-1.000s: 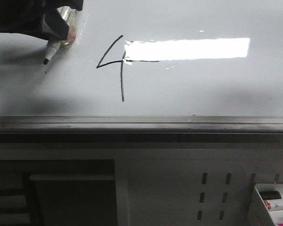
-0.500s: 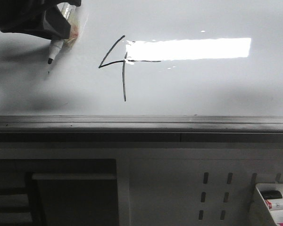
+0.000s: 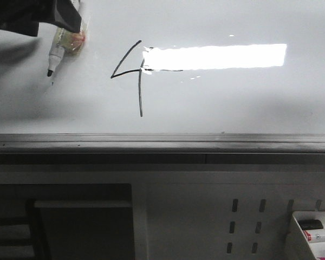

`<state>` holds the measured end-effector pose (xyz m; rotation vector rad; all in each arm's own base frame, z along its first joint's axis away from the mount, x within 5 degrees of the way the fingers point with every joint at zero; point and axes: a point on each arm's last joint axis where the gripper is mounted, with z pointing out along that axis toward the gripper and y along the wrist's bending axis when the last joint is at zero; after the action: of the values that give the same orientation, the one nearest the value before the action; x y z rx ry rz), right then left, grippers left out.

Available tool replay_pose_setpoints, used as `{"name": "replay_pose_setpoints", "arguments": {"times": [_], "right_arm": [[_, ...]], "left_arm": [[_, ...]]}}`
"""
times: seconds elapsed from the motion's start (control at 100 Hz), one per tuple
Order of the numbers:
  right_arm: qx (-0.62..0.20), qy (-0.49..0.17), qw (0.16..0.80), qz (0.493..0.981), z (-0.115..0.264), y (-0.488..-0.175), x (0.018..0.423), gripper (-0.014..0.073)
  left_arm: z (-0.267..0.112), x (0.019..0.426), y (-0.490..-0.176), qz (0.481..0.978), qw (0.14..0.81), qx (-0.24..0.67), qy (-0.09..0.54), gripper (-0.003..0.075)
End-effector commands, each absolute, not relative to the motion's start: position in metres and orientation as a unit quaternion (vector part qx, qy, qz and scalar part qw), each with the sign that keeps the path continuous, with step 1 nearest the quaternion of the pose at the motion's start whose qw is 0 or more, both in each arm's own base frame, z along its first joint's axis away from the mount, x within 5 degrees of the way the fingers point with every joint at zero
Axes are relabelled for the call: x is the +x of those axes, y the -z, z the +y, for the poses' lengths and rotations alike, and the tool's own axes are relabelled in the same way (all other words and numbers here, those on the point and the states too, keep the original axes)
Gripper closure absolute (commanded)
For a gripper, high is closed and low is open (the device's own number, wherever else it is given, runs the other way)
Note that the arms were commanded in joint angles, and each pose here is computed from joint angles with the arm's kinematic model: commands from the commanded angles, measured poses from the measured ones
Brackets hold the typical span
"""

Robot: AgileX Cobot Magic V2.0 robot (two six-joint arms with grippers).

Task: Write number 4 on whiteboard

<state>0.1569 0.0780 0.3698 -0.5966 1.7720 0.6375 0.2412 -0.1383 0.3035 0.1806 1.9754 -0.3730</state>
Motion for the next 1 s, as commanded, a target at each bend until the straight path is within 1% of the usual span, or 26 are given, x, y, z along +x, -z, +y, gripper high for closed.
{"name": "replay_pose_setpoints", "arguments": {"times": [0.0, 0.11, 0.24, 0.31, 0.36, 0.43, 0.48, 0.5, 0.53, 0.55, 0.57, 0.6, 0.62, 0.67, 0.87, 0.96, 0.99], "right_arm": [[-0.237, -0.265, 0.576, 0.736, 0.075, -0.382, 0.157, 0.0159], [-0.232, -0.254, 0.581, 0.738, 0.074, -0.382, 0.158, 0.0159], [-0.216, -0.245, 0.593, 0.736, 0.071, -0.384, 0.160, 0.0161], [-0.216, -0.245, 0.593, 0.736, 0.071, -0.384, 0.160, 0.0195], [-0.216, -0.245, 0.592, 0.737, 0.071, -0.383, 0.160, 0.0250], [-0.212, -0.247, 0.590, 0.739, 0.071, -0.379, 0.159, 0.0378], [-0.208, -0.245, 0.593, 0.738, 0.069, -0.375, 0.155, 0.0501], [-0.208, -0.243, 0.596, 0.736, 0.069, -0.372, 0.152, 0.0530], [-0.211, -0.240, 0.602, 0.732, 0.068, -0.369, 0.148, 0.0602], [-0.212, -0.237, 0.607, 0.728, 0.067, -0.366, 0.145, 0.0643], [-0.210, -0.234, 0.613, 0.724, 0.066, -0.364, 0.141, 0.0667], [-0.203, -0.232, 0.621, 0.721, 0.064, -0.359, 0.136, 0.0662], [-0.199, -0.228, 0.628, 0.717, 0.062, -0.356, 0.131, 0.0660], [-0.192, -0.214, 0.642, 0.711, 0.058, -0.347, 0.120, 0.0661], [-0.154, -0.161, 0.691, 0.687, 0.039, -0.301, 0.077, 0.0661], [-0.144, -0.153, 0.708, 0.674, 0.034, -0.282, 0.062, 0.0661], [-0.130, -0.164, 0.713, 0.669, 0.033, -0.279, 0.059, 0.0661]], "left_arm": [[-0.132, 0.231, -0.332, 0.796, 0.575, 0.089, 0.164, 0.0274], [-0.123, 0.217, -0.345, 0.775, 0.602, 0.105, 0.158, 0.0274], [-0.105, 0.190, -0.358, 0.744, 0.639, 0.119, 0.153, 0.0282], [-0.093, 0.173, -0.363, 0.726, 0.660, 0.127, 0.148, 0.0282], [-0.085, 0.160, -0.364, 0.714, 0.672, 0.128, 0.148, 0.0284], [-0.074, 0.143, -0.364, 0.700, 0.687, 0.124, 0.153, 0.0323], [-0.066, 0.131, -0.362, 0.689, 0.697, 0.124, 0.153, 0.0381], [-0.063, 0.126, -0.360, 0.685, 0.701, 0.124, 0.155, 0.0413], [-0.059, 0.120, -0.358, 0.680, 0.705, 0.123, 0.156, 0.0475], [-0.056, 0.115, -0.356, 0.677, 0.708, 0.122, 0.158, 0.0502], [-0.053, 0.111, -0.353, 0.675, 0.711, 0.121, 0.159, 0.0542], [-0.050, 0.106, -0.349, 0.671, 0.713, 0.123, 0.161, 0.0612], [-0.048, 0.102, -0.345, 0.669, 0.714, 0.124, 0.164, 0.0640], [-0.045, 0.093, -0.336, 0.664, 0.716, 0.130, 0.170, 0.0744], [-0.037, 0.070, -0.296, 0.656, 0.712, 0.153, 0.198, 0.0741], [-0.034, 0.064, -0.283, 0.655, 0.710, 0.148, 0.212, 0.0741], [-0.033, 0.062, -0.280, 0.654, 0.711, 0.144, 0.216, 0.0741]]}}
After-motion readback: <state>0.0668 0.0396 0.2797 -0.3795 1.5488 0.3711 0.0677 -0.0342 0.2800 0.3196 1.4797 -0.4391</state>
